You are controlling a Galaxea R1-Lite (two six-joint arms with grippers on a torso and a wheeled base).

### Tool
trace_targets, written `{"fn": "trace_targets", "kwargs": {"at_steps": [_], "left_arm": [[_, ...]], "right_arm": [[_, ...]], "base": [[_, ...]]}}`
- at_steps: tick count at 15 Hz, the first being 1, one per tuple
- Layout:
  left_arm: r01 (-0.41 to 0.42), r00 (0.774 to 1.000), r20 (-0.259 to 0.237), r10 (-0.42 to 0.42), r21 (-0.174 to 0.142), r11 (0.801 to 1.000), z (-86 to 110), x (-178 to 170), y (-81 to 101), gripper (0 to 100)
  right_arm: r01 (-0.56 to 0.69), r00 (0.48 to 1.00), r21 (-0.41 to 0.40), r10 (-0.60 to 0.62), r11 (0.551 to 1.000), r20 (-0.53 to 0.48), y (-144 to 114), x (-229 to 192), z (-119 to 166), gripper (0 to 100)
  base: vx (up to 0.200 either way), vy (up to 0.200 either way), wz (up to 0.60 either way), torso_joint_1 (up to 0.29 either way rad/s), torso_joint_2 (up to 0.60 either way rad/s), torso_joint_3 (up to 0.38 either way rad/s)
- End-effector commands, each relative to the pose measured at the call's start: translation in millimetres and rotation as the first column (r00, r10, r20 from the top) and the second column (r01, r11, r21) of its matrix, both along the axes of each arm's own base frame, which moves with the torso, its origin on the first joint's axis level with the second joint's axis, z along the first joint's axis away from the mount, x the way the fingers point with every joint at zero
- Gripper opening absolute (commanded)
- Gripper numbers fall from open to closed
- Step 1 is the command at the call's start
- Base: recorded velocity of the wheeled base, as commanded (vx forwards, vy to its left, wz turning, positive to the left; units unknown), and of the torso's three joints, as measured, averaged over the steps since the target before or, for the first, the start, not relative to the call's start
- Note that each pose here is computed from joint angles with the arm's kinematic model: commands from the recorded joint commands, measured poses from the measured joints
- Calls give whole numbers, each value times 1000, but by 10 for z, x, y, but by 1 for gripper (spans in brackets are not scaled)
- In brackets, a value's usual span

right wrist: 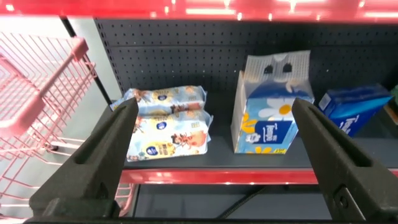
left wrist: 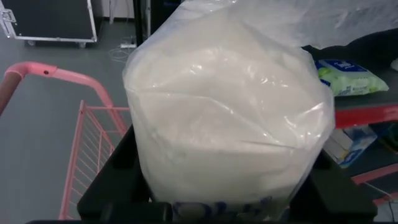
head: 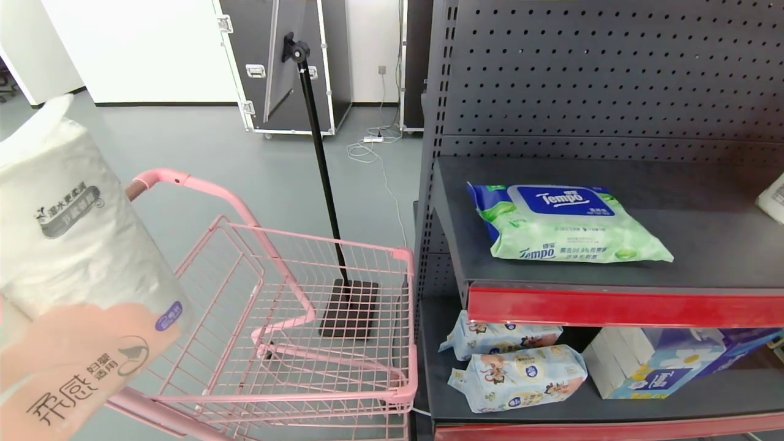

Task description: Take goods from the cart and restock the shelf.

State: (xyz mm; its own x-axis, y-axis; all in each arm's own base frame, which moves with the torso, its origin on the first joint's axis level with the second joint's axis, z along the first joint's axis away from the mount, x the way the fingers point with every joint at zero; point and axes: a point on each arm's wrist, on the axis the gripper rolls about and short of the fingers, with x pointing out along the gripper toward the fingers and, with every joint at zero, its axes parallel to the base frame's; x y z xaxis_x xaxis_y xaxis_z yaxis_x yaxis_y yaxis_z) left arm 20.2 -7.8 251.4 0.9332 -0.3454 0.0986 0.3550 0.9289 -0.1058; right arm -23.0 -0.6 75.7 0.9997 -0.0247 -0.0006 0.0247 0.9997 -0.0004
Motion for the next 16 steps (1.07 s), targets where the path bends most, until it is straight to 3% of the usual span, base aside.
{"fn": "trace_targets", "kwargs": {"at_steps": [1, 5, 7, 9, 16], "left_arm": [[-16, 1000, -21, 16, -4, 1000, -23, 38, 6, 0], [-49, 998, -30, 49, -2, 999, 5, 108, 18, 0], [-59, 998, -24, 60, 39, 997, 19, 159, 24, 0], [-64, 998, -22, 65, 45, 997, 19, 159, 25, 0], [-65, 998, -23, 66, 50, 997, 6, 158, 25, 0]], "right_arm": [[0, 1000, 0, 0, 1000, -1, 0, 0, -1, 100], [0, 1000, 0, 0, 1000, -1, 0, 0, -1, 100], [0, 1000, 0, 0, 1000, -1, 0, 0, -1, 100], [0, 1000, 0, 0, 1000, -1, 0, 0, -1, 100], [0, 1000, -1, 0, 1000, -1, 0, 0, -1, 100]], "base": [[0, 0, 0, 198, -554, -364], [0, 0, 0, 222, -589, -380], [0, 0, 0, 205, -500, -310], [0, 0, 0, 166, -418, -251], [0, -29, 0, 14, -32, -16]]}}
